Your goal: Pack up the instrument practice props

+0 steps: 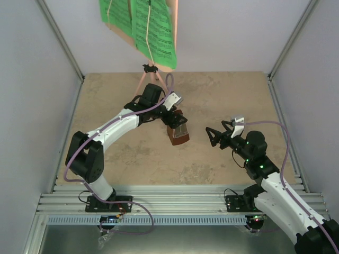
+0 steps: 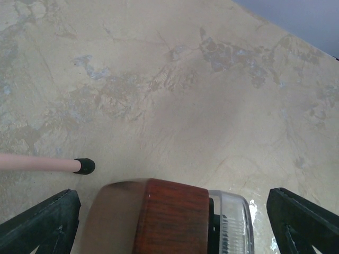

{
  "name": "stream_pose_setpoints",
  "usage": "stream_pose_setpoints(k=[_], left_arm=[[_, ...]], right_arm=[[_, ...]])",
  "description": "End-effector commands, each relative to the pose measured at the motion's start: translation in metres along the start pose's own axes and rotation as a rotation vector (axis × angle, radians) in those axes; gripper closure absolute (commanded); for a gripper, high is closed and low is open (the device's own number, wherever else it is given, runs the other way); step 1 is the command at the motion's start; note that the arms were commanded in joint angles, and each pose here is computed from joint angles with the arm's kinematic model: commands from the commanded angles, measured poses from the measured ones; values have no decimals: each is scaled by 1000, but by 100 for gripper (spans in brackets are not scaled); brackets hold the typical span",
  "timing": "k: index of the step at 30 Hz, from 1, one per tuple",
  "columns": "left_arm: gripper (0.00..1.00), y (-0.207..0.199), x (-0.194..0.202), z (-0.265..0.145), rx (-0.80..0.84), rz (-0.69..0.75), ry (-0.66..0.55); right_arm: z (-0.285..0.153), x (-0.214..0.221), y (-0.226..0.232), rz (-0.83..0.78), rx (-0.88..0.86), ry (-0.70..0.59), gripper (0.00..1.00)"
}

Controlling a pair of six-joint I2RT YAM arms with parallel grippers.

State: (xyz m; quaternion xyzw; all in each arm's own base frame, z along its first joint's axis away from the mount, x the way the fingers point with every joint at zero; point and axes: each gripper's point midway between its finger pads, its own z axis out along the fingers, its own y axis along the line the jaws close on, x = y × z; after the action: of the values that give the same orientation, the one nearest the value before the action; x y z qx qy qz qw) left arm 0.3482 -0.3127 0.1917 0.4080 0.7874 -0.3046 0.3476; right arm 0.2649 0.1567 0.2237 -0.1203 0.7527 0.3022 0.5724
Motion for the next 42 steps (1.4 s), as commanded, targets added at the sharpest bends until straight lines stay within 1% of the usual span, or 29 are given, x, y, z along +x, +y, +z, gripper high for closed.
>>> stream_pose_setpoints(k=[1,6,21,27,32,35,39,42], left_arm=[[3,-4,-1,-4,20,39,-4],[18,-5,1,-7,11,65,-11],[48,0,3,-11,-27,89,-13],[50,2,1,-12,-41,83,-17],[50,5,-6,-19,-88,47,-51],[51,3,-4,-22,-130,23,-66],[52,-1,-2,-20,-245,-23,-54],[51,1,-4,-25,-370,-132,-75]], right_arm=[[-2,5,0,14,-10,8,2],[-4,5,1,18,-9,8,2],[-6,4,-1,14,2,4,2],[-9,2,0,6,6,-4,2],[-14,-4,9,-34,-36,-24,2],[-18,-10,2,-52,20,-25,2],[-23,-14,-3,-45,72,-1,2],[-25,-15,5,-12,37,21,2]])
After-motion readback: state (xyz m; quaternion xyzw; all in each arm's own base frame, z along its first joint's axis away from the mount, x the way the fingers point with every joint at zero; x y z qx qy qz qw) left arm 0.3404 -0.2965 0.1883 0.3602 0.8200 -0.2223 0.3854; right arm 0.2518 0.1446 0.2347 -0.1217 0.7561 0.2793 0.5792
